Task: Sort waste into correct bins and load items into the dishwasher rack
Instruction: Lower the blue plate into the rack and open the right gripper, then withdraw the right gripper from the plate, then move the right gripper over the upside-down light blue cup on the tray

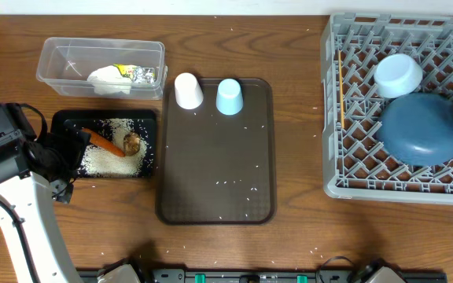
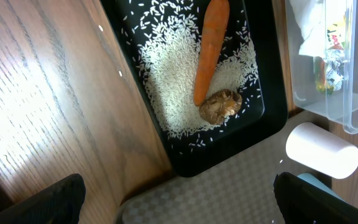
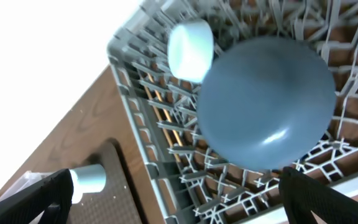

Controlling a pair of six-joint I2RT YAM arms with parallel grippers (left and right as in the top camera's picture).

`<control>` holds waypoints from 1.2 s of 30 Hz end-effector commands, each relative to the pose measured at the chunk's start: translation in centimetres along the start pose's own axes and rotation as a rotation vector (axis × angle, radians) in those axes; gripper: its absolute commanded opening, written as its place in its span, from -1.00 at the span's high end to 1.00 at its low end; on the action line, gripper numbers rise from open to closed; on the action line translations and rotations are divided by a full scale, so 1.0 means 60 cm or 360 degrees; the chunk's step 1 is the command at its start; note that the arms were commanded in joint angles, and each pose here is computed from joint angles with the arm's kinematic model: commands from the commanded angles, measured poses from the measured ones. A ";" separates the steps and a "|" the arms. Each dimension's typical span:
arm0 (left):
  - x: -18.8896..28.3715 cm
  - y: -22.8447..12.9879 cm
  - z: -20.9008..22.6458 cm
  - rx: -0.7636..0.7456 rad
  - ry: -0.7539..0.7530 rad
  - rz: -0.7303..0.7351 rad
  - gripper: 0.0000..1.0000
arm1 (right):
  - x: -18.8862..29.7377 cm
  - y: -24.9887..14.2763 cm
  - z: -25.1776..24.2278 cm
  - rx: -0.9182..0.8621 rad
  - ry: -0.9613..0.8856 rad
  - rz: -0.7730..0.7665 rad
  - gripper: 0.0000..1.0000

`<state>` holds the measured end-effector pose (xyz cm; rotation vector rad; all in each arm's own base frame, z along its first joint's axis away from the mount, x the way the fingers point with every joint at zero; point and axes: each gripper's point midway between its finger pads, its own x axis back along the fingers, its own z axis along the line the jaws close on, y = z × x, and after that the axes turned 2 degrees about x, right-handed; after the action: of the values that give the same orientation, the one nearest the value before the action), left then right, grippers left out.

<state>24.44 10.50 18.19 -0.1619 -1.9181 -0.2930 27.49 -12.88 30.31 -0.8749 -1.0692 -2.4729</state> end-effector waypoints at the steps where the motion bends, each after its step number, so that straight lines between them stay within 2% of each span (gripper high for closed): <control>1: 0.003 0.001 0.004 0.0021 0.0006 -0.0010 -0.96 | 0.026 -0.002 0.016 0.0026 0.0006 -0.0074 -0.99; 7: 0.003 0.001 0.004 0.0021 0.0006 -0.0010 -0.95 | 0.047 -0.030 0.088 0.0161 0.0227 -0.0059 -0.99; 20: 0.003 0.001 0.004 0.0021 0.0007 -0.0010 -0.96 | 0.004 -0.155 0.305 0.0747 0.0821 0.0287 -0.99; 25: 0.003 0.001 0.004 0.0021 0.0007 -0.0010 -0.96 | -0.069 -0.204 0.373 0.0983 0.0810 0.0332 -0.99; 31: 0.003 0.001 0.004 0.0021 0.0006 -0.0010 -0.96 | -0.205 -0.301 0.454 0.1222 0.0758 0.0376 -0.98; 36: 0.003 0.001 0.004 0.0021 0.0006 -0.0010 -0.96 | -0.327 -0.364 0.484 0.1344 0.0678 0.0340 -0.98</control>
<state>24.44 10.50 18.19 -0.1616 -1.9181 -0.2926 41.84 23.76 23.86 -0.0981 -1.4491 -1.6643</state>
